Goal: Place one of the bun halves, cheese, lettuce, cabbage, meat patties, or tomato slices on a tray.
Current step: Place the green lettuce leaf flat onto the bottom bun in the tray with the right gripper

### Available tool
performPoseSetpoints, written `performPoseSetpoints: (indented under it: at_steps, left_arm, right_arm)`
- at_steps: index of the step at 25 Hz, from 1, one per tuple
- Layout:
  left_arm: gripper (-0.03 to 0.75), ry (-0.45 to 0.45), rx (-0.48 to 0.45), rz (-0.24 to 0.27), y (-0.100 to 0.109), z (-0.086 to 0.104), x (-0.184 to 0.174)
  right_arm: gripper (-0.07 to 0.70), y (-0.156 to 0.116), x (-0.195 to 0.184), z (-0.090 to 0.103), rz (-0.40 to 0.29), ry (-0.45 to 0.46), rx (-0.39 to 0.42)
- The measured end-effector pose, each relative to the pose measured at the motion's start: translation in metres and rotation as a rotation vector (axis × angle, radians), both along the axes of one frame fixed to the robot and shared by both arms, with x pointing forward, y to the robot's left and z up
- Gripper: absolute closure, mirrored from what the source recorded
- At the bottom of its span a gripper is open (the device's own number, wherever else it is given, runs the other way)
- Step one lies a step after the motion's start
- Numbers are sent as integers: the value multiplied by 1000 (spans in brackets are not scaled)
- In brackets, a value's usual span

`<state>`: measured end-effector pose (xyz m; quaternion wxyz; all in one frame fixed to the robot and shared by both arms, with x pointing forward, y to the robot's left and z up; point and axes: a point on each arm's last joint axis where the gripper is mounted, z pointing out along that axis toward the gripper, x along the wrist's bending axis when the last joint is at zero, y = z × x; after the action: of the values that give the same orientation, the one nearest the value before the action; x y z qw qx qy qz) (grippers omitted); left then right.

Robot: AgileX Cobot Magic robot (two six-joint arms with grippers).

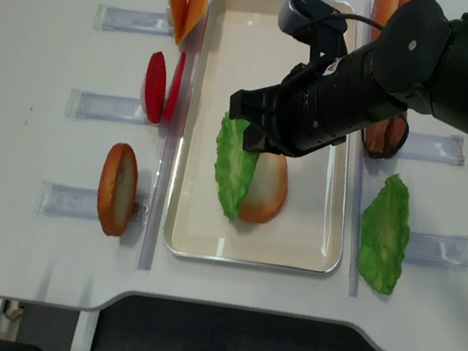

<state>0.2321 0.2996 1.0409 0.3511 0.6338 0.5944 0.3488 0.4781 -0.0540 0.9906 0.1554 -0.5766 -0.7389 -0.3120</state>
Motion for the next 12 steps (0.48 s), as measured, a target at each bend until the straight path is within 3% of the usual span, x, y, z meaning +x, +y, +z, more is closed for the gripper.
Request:
performPoseSetpoints:
  at_steps: [12]
  left_arm:
    - [199, 0, 0, 0, 0, 0, 0]
  right_arm:
    - [618, -7, 1, -5, 22, -40, -106]
